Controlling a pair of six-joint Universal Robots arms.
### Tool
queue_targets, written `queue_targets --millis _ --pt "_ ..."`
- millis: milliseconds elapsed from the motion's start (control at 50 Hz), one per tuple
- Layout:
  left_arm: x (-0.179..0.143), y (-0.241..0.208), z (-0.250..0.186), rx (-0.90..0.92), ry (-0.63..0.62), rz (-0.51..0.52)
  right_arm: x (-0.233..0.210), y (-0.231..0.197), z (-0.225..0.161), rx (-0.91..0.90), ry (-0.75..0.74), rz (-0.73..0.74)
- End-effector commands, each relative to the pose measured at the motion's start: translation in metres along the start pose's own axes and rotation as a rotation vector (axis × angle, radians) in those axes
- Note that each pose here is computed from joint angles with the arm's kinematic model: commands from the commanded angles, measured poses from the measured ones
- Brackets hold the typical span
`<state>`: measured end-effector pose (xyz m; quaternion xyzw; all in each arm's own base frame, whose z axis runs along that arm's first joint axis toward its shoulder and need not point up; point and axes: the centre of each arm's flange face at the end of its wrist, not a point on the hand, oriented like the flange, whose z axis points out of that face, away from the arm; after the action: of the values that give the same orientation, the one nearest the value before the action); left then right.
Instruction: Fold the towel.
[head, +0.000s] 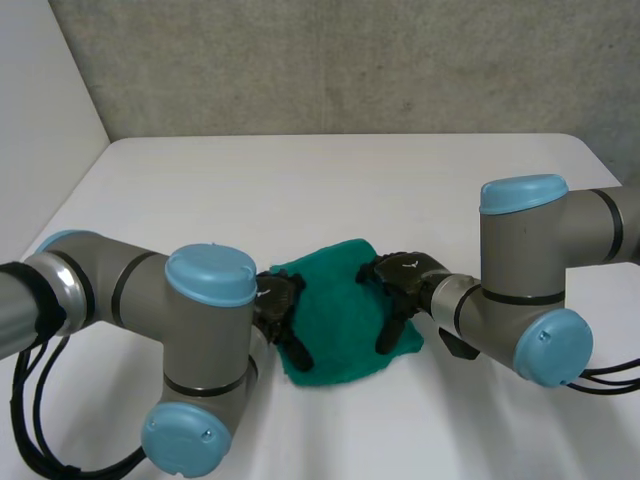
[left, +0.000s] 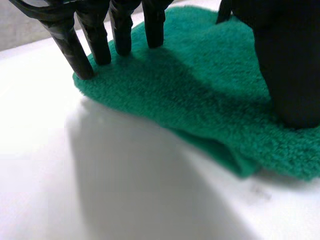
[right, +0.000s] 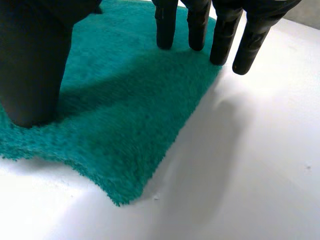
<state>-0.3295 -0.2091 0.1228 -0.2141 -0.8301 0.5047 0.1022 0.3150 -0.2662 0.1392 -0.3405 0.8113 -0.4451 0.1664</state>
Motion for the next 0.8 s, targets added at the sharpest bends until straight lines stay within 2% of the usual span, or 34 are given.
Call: queue_targets --millis 20,100,180,240,320,380,480,540,800 --pt "-0.007 -0.014 -0.011 0.033 -0.034 0.054 0.002 -0.01 -0.001 0.058 0.016 -0.016" --pt "-0.008 -0.039 -0.022 0.106 -0.03 0.101 0.007 -0.028 -0.009 0.138 0.061 -0.03" --pt "-0.019 -0.08 -0.035 0.226 -0.058 0.106 0.024 -0.073 -0.038 0.322 0.223 -0.038" --pt "-0.047 -0.12 -0.04 0.327 -0.132 0.064 0.039 -0.1 -0.061 0.434 0.364 -0.026" --pt "-0.081 -0.152 -0.046 0.366 -0.201 0.027 0.055 -0.119 -0.085 0.505 0.48 -0.011" --pt "-0.096 -0.164 -0.051 0.365 -0.198 0.012 0.076 -0.13 -0.103 0.544 0.56 0.015" --pt "-0.124 -0.181 -0.07 0.375 -0.169 -0.061 0.091 -0.134 -0.111 0.555 0.573 0.014" --pt "-0.131 -0.184 -0.072 0.393 -0.157 -0.1 0.093 -0.133 -0.11 0.54 0.54 0.004" --pt "-0.132 -0.178 -0.077 0.386 -0.15 -0.127 0.083 -0.128 -0.112 0.531 0.486 -0.017"
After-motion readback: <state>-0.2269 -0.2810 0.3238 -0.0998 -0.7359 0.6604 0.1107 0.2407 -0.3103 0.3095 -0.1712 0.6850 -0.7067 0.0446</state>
